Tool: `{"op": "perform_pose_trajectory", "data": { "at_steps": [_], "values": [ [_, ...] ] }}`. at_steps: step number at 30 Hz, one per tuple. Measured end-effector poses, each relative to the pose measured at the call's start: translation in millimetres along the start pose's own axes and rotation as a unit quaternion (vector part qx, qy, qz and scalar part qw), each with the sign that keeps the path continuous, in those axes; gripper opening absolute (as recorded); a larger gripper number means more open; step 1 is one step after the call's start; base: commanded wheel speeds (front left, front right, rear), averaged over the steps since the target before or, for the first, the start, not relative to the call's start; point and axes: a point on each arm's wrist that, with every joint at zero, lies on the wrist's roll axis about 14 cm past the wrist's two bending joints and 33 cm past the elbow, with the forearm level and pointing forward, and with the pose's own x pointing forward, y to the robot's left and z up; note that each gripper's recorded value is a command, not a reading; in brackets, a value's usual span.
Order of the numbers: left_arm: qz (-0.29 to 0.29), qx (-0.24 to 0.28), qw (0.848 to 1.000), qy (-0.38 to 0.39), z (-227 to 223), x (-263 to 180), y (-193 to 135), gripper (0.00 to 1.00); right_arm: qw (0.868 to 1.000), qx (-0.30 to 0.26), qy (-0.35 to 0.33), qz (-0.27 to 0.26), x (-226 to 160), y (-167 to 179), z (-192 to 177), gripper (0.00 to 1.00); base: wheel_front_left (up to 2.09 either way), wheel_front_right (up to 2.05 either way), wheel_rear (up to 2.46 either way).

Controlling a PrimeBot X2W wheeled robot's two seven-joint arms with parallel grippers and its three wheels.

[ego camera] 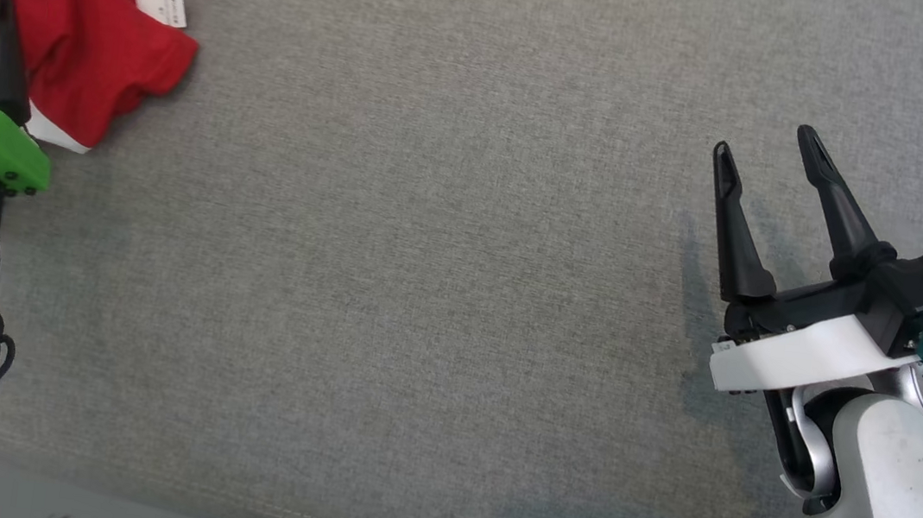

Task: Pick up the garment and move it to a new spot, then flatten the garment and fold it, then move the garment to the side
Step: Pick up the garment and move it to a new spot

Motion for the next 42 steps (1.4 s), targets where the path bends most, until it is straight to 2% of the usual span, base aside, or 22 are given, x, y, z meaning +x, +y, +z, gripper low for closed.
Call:
{"op": "perform_pose_trajectory", "data": {
  "at_steps": [6, 10, 11, 12, 16, 21, 27, 34, 42],
  "values": [
    [0.030, 0.003, 0.994, 0.101, -61, 17, 17, 1.00, 0.999, 0.005, 0.022, -0.022, -4, -19, -24, 1.00, 0.00, 0.00, 0.00],
    [0.035, 0.006, 0.991, 0.130, -84, 25, 17, 1.00, 0.999, 0.008, 0.037, -0.036, -9, -30, -37, 1.00, 0.00, 0.00, 0.00],
    [0.036, 0.007, 0.990, 0.133, -89, 28, 16, 0.04, 0.998, 0.009, 0.042, -0.041, -11, -34, -42, 1.00, 0.00, 0.00, 0.00],
    [0.037, 0.008, 0.991, 0.130, -89, 30, 16, 0.00, 0.998, 0.010, 0.044, -0.044, -11, -35, -44, 1.00, 0.00, 0.00, 0.00],
    [0.038, 0.009, 0.992, 0.117, -84, 33, 18, 0.00, 0.998, 0.011, 0.043, -0.045, -10, -35, -44, 1.00, 0.00, 0.00, 0.00],
    [0.038, 0.019, 0.996, 0.078, -56, 35, 25, 0.00, 0.998, 0.010, 0.037, -0.043, -9, -32, -37, 1.00, 0.00, 0.00, 0.00],
    [0.044, 0.033, 0.998, -0.028, 18, 37, 33, 0.00, 0.999, 0.006, 0.019, -0.045, -12, -29, -20, 1.00, 0.00, 0.00, 0.00],
    [0.030, 0.048, 0.990, -0.128, 78, 3, 28, 0.00, 0.998, 0.004, -0.008, -0.059, -24, -27, 6, 1.00, 0.00, 0.00, 0.00],
    [0.008, 0.031, 0.978, -0.204, 108, -56, 3, 0.00, 0.995, -0.002, -0.036, -0.089, -49, -31, 33, 1.00, 0.00, 0.00, 0.00]
  ]
}}
